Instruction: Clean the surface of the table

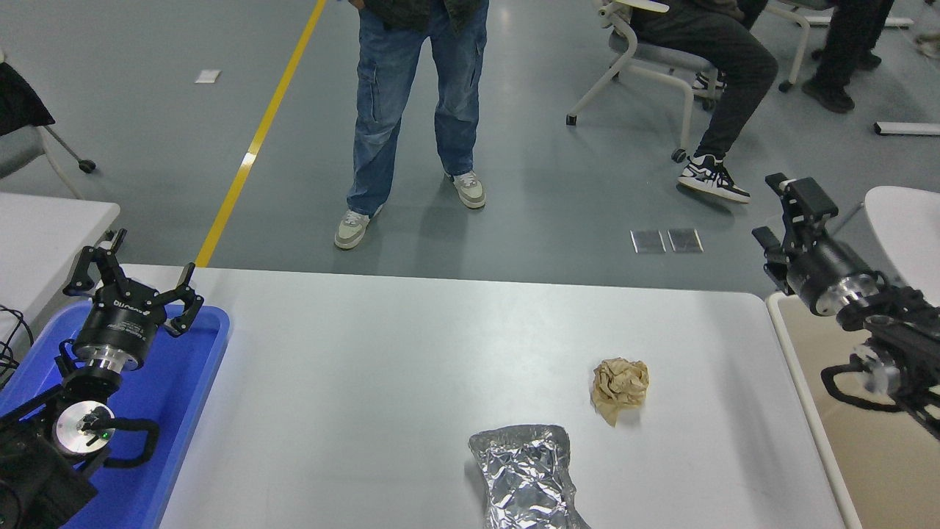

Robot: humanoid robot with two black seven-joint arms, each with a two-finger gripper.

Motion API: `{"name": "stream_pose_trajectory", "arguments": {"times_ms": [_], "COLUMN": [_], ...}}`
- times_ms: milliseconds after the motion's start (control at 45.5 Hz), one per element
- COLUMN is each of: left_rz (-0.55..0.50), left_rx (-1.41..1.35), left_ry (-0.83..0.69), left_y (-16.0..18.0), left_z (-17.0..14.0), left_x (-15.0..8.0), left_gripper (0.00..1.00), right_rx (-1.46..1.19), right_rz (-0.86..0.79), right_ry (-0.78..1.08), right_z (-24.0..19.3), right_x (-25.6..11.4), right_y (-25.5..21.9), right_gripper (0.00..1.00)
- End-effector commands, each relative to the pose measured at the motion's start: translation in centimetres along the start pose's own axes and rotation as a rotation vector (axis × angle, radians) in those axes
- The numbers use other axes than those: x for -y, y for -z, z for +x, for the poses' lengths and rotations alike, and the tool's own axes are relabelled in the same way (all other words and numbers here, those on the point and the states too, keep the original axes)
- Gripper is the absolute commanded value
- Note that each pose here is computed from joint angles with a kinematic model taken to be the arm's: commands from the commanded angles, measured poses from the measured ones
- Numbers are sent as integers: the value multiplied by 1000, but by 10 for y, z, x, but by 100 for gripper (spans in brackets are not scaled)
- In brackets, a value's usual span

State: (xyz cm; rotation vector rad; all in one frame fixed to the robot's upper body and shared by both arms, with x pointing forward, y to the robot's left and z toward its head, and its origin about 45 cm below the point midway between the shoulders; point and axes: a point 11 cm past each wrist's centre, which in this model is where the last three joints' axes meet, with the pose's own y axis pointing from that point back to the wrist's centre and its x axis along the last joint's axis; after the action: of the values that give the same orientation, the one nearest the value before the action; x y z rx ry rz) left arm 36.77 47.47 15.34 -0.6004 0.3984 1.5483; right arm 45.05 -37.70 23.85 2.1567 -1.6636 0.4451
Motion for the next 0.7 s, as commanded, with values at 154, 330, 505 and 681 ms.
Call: {"name": "stream_pose_trajectory", "arguments": {"times_ms": [154, 330, 505, 681], "left_rz": [0, 0, 0, 0], "left_rx": [0, 0, 0, 0], "left_ry": [0, 0, 0, 0], "left_y": [0, 0, 0, 0], "left_z": [0, 0, 0, 0], "left_x": [0, 0, 0, 0], "left_gripper": [100, 100, 100, 100], "right_rx": [-369, -550, -653, -725], "right_rz": [-79, -117, -151, -189], "right_ry": [454, 631, 825, 966], "right_z": [-26, -42, -62, -62], "right_x": [20, 13, -3, -43], "right_y": [43, 33, 26, 11], "right_gripper": [98, 98, 98, 98]}}
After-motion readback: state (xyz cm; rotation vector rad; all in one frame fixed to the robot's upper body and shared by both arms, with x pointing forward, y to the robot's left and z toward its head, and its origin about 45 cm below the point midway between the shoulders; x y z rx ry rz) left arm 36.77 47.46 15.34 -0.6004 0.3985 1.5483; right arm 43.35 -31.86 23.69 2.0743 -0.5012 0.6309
